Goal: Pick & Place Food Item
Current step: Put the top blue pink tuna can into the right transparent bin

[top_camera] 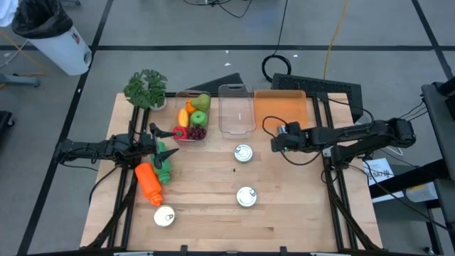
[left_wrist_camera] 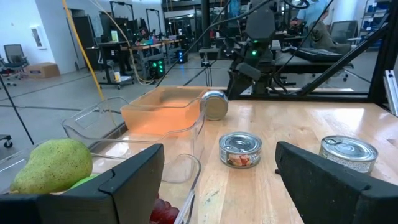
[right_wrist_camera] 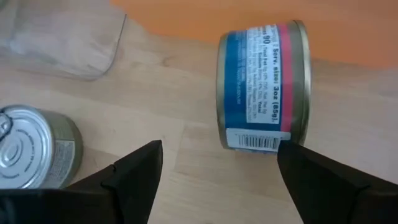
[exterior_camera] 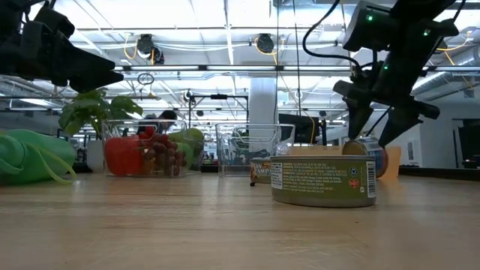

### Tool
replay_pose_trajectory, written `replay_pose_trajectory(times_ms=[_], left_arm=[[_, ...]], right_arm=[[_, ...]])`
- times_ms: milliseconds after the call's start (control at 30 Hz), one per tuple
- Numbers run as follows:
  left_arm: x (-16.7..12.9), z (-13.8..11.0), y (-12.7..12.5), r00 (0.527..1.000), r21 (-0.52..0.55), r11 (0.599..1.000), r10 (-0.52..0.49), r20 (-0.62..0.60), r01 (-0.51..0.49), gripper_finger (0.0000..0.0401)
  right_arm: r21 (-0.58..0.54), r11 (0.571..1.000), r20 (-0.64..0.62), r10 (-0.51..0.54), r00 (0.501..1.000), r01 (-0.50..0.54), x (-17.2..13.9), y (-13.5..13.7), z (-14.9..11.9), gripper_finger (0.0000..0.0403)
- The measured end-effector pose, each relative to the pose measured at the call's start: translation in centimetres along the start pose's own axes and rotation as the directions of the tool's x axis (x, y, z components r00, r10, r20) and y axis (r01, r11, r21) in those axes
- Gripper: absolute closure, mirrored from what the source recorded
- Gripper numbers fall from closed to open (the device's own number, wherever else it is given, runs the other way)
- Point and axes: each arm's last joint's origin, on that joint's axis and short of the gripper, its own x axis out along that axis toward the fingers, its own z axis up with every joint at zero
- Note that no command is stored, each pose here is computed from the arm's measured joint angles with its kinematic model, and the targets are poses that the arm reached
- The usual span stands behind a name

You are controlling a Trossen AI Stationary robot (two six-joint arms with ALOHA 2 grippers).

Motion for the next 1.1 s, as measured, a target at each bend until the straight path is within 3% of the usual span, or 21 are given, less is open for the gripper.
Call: replay_pose_trajectory(times_ms=[300,667,1100], left_arm=[[0.0,0.0,0.0,1.000,0.000,1.000,0.000,0.000,0.000,0.0077],[0.0,0.0,0.0,1.000,0.000,1.000,0.000,0.000,0.000,0.0077],[0.0,0.0,0.0,1.000,-0.001,1.000,0.000,0.000,0.000,0.0077]], right_arm=[[-0.111,0.994,-0.026,0.005,1.000,-0.008,0.1,-0.1,0.1,0.0098],[-0.115,0.987,-0.242,0.082,0.967,-0.113,-0.1,-0.4,0.3,0.0099],[-0.129,0.987,-0.220,0.063,0.973,-0.093,-1.4,-1.6,0.6,0.0099]])
